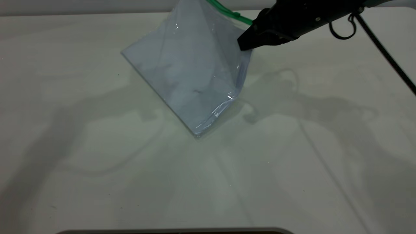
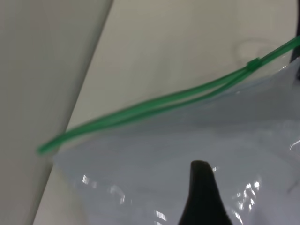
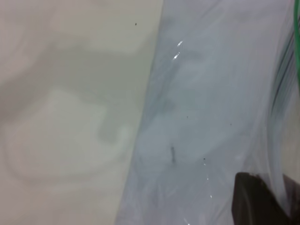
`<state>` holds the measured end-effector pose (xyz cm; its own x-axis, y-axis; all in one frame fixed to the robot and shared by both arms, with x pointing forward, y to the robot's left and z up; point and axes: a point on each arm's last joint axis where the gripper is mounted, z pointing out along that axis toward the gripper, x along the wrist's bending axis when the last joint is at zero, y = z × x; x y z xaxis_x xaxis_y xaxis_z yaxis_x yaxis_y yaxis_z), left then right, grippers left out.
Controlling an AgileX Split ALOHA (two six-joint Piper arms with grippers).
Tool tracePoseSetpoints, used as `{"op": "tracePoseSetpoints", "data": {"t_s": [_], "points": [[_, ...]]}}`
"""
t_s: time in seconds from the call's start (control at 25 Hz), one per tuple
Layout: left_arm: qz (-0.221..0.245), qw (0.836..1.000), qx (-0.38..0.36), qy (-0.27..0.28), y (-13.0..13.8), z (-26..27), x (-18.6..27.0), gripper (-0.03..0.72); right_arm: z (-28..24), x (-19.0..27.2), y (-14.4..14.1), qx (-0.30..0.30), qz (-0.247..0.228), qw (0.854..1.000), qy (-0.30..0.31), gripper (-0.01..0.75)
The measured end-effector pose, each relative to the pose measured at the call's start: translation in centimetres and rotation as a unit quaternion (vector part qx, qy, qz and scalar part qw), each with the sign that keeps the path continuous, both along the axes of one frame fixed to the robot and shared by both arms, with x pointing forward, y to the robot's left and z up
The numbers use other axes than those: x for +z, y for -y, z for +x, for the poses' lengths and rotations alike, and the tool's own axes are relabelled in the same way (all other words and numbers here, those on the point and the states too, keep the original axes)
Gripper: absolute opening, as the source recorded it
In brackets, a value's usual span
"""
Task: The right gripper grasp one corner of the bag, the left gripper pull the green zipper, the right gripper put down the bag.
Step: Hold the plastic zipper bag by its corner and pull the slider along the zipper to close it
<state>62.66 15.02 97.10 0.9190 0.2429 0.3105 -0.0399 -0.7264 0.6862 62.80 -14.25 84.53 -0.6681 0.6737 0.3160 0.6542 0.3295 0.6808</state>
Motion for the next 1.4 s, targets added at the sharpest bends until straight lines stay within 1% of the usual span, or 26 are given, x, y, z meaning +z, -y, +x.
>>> {"op": "tracePoseSetpoints", "data": {"t_s": [0.12, 0.24, 0.32, 0.48, 0.64, 0.76, 0.88, 1.08, 1.24, 1.4], "points": [[0.008, 0.999, -0.034, -0.002, 0.8, 0.0, -2.0, 0.588, -0.1, 0.0, -0.1, 0.003, -0.004, 1.0, 0.003, 0.034], [0.005, 0.998, -0.065, -0.027, 1.6, -0.4, -3.6, 0.588, 0.0, -0.1, -0.1, 0.004, -0.011, 1.0, 0.006, 0.034], [-0.001, 0.996, -0.082, -0.044, 2.0, -0.7, -4.2, 0.588, 0.0, -0.2, 0.0, 0.007, -0.02, 1.0, 0.013, 0.034], [0.005, 0.994, -0.1, -0.054, 2.4, -0.7, -5.1, 0.588, 0.1, -0.3, 0.2, 0.005, -0.034, 0.999, 0.02, 0.034], [0.005, 0.993, -0.105, -0.046, 2.7, 0.4, -5.4, 0.588, -0.1, -0.3, -0.3, 0.018, -0.045, 0.998, 0.029, 0.034], [0.015, 0.992, -0.117, -0.033, 3.1, 1.1, -5.3, 0.588, -0.1, -0.4, -0.5, 0.02, -0.057, 0.998, 0.035, 0.034], [0.031, 0.99, -0.136, -0.021, 3.8, 1.7, -5.6, 0.588, -0.1, -0.5, -0.6, 0.021, -0.065, 0.997, 0.039, 0.034], [0.044, 0.985, -0.166, -0.012, 5.8, 2.1, -6.6, 0.588, -0.2, -0.5, -0.8, 0.04, -0.076, 0.995, 0.056, 0.034], [0.066, 0.979, -0.192, -0.006, 6.7, 2.1, -7.4, 0.588, -0.1, -0.6, -0.6, 0.048, -0.094, 0.992, 0.071, 0.034], [0.069, 0.978, -0.198, 0.001, 7.3, 2.6, -7.9, 0.588, 0.0, -0.6, -0.6, 0.056, -0.104, 0.99, 0.081, 0.034]]}}
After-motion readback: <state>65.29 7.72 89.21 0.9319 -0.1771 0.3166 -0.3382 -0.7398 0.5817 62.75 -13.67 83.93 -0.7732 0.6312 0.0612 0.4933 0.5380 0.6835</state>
